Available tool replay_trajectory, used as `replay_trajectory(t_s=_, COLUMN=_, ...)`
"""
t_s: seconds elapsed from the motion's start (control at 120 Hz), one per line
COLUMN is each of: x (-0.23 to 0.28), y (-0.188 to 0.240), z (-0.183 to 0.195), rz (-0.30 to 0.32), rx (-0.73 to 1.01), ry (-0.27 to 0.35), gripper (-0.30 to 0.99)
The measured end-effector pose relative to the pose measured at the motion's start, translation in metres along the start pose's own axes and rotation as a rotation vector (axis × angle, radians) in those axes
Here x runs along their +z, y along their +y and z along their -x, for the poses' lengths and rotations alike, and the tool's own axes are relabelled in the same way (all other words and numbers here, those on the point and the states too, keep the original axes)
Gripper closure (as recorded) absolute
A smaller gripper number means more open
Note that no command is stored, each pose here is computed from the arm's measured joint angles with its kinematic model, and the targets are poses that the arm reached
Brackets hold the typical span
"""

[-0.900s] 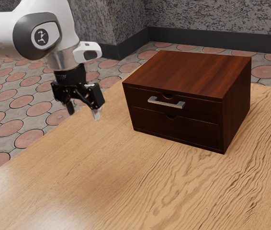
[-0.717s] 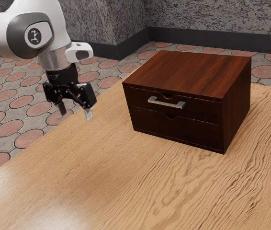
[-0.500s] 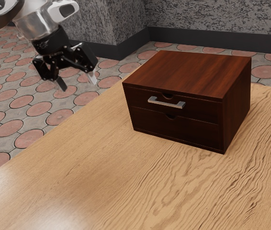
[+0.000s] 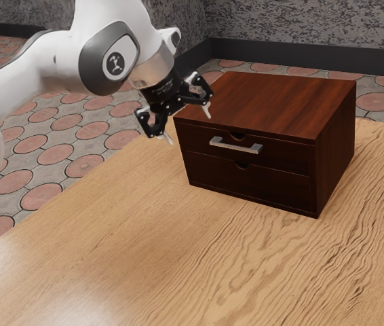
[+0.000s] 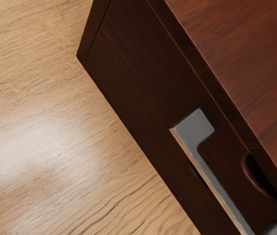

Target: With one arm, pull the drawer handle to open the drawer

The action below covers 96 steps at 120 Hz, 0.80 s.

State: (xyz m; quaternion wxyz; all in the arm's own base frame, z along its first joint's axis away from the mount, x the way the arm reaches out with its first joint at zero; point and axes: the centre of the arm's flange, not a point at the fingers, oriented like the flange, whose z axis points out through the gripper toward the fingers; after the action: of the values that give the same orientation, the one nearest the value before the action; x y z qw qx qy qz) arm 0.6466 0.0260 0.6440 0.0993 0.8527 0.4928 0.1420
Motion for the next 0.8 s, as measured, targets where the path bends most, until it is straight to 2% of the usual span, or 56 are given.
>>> replay_trajectory(t_s=0.125, x=0.031, y=0.011, z=-0.004, rz=0.047, rx=-0.118, ry=0.009, gripper=0.0)
replay_trajectory(t_s=0.208, x=0.059, y=0.015, z=0.008, rz=0.056, rx=-0.167, ry=0.002, gripper=0.0)
replay_trajectory(t_s=0.367, x=0.068, y=0.025, z=0.019, rz=0.112, rx=-0.246, ry=0.016, gripper=0.0)
replay_trajectory(t_s=0.517, x=0.063, y=0.016, z=0.039, rz=0.123, rx=-0.307, ry=-0.003, gripper=0.0)
replay_trajectory(t_s=0.625, x=0.059, y=-0.004, z=0.03, rz=0.121, rx=-0.379, ry=0.0, gripper=0.0)
replay_trajectory(t_s=0.8, x=0.072, y=-0.005, z=0.025, rz=0.115, rx=-0.45, ry=0.008, gripper=0.0)
